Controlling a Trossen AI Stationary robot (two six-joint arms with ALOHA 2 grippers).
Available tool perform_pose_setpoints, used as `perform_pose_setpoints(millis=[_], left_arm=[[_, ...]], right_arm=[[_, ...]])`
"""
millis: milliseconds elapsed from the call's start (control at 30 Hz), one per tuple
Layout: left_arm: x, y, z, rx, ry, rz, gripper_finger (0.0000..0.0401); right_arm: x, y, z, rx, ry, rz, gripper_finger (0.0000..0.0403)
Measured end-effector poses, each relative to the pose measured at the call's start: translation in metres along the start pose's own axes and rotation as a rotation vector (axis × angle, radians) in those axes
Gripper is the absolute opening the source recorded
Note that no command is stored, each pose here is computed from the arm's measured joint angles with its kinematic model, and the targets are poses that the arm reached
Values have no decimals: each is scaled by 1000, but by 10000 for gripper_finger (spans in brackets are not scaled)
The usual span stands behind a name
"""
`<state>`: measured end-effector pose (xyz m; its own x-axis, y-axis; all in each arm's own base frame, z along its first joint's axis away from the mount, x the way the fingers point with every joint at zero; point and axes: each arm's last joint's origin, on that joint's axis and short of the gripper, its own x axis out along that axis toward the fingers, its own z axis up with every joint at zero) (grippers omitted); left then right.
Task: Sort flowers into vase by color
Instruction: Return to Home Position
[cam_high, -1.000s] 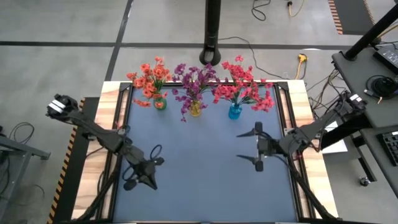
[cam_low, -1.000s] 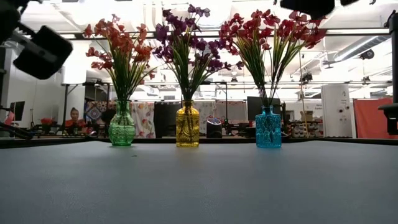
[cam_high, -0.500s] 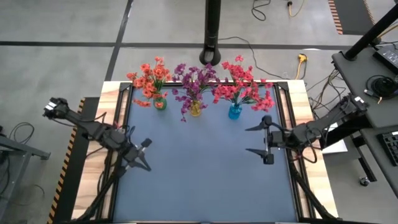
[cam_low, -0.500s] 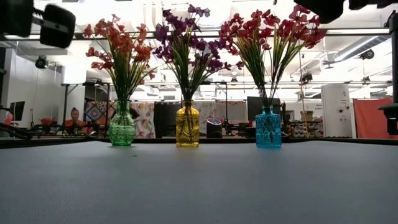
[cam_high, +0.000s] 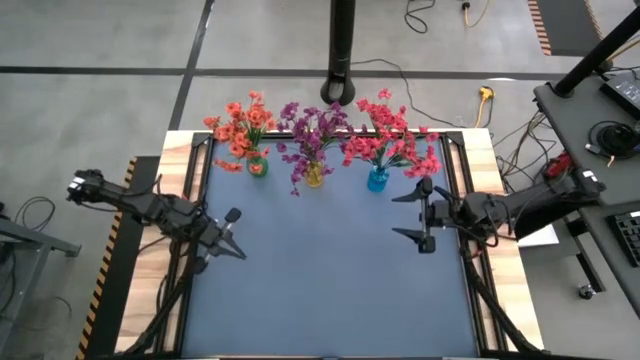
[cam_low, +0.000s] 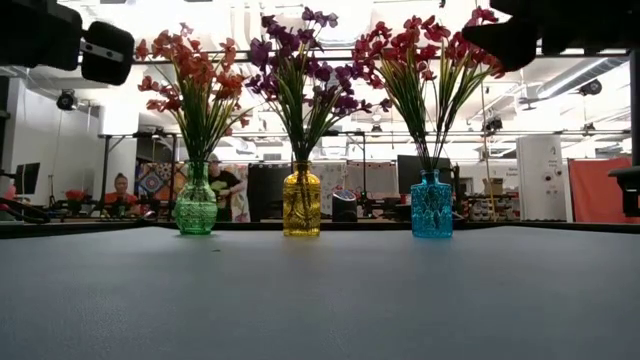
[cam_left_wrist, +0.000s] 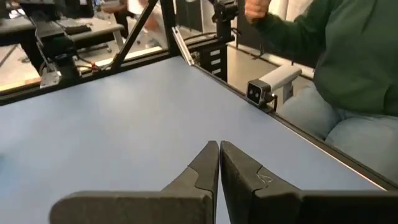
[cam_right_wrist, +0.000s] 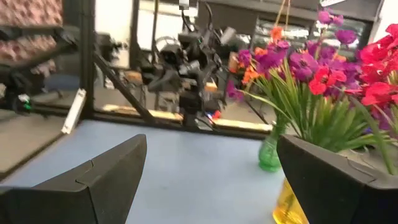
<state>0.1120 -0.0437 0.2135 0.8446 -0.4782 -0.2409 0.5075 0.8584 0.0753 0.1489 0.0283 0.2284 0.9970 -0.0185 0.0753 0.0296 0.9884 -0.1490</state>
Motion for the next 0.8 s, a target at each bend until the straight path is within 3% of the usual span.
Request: perform_pose_setpoints(millis=[333,433,600,800], left_arm=[[6,-3,-29,-10,-133,12,0],[7,-3,-42,-25,-160,43,0],[8,1,-50,-120,-171,194,0],[8,1,-50,-248,-187,202,0]], right_arm=[[-18,-1,-47,31,-76,-26,352],[-18,-1,-47,37,-75,-10,352],[-18,-1,-43,-24,-120,-9,352],[-20,-4,-33,-43,-215,-70,352]])
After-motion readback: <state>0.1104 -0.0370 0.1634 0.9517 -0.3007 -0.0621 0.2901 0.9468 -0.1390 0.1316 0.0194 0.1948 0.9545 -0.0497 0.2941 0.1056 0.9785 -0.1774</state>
